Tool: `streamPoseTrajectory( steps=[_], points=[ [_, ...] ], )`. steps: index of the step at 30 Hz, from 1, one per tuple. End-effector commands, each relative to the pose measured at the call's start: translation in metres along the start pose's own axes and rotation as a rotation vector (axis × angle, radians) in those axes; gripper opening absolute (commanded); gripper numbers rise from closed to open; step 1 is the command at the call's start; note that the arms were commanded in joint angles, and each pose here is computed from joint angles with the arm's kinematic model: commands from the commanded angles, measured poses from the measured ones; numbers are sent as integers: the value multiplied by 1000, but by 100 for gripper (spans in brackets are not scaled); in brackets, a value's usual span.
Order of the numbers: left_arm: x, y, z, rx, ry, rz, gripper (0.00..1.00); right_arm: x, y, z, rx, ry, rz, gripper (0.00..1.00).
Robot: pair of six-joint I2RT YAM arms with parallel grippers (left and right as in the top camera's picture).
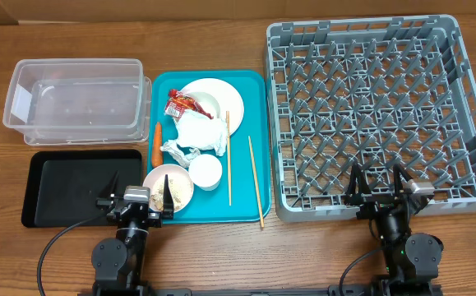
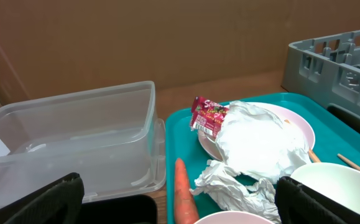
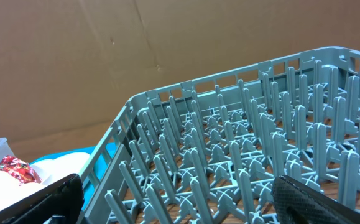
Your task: Sort waste into correct bins and load items into the dishwasher
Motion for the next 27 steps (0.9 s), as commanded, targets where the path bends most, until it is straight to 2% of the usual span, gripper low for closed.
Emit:
streamPoseTrajectory(
  steps=[1,14,20,27],
  points=[
    [-1,-1,0,1,-6,-19,100,-2,-2,0,-11,-7,-4,100],
    [1,0,0,2,-15,-19,100,-2,-2,0,-11,-7,-4,100],
    [8,-10,1,-90,-51,-19,100,-2,-2,0,-11,-7,-4,100],
    [47,-8,15,-104,-91,29,100,-2,-2,0,-11,-7,-4,100]
  ],
)
Point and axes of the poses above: each gripper's point midway between its finger pads, its own z axis back along the fingers, its own y axis along the line the jaws close on, x = y × z, the point moved 6 cm from there along z, back along the fingers, and after that the axes turned 1 degree about z, right-handed, at the moved point
